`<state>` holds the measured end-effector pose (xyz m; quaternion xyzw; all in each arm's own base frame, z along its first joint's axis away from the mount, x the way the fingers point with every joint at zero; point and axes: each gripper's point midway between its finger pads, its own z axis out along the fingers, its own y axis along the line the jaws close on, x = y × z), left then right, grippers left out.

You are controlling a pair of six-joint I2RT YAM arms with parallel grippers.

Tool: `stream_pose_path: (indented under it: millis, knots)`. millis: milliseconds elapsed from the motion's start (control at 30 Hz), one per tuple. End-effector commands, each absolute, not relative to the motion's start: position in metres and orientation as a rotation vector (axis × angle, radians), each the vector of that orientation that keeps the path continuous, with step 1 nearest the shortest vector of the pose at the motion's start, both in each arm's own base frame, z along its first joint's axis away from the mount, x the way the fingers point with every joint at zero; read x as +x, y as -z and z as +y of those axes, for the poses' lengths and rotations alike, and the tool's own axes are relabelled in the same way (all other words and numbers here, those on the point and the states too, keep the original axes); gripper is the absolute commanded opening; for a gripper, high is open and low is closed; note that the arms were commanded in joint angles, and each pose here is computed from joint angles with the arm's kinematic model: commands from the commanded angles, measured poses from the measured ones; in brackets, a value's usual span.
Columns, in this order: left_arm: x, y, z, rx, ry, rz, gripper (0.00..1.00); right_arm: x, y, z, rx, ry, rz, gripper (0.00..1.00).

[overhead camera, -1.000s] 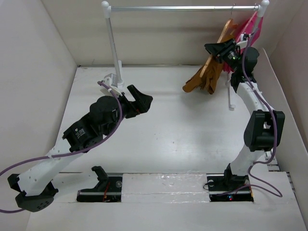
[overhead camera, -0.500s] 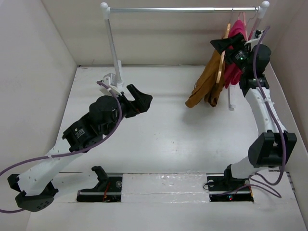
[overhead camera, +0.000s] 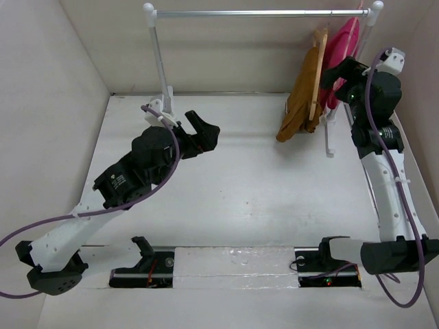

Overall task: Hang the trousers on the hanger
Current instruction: Reset both arms

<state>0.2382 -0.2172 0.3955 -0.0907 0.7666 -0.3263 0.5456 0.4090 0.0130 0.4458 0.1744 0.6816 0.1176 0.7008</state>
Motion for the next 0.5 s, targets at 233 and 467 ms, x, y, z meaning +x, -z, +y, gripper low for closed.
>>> stream_pose_path:
  millis: [233,467]
  knots:
    - [0.239,-0.384,-0.205,-0.177,0.674,1.83,0.99,0.307,-0.448,0.036,0.08,-0.176,1.47,0.89]
    - [0.222,-0.345,-0.197,-0.154,0.711,1.867,0.99,0.216,-0.28,0.06,-0.047,-0.275,1.826,0.28]
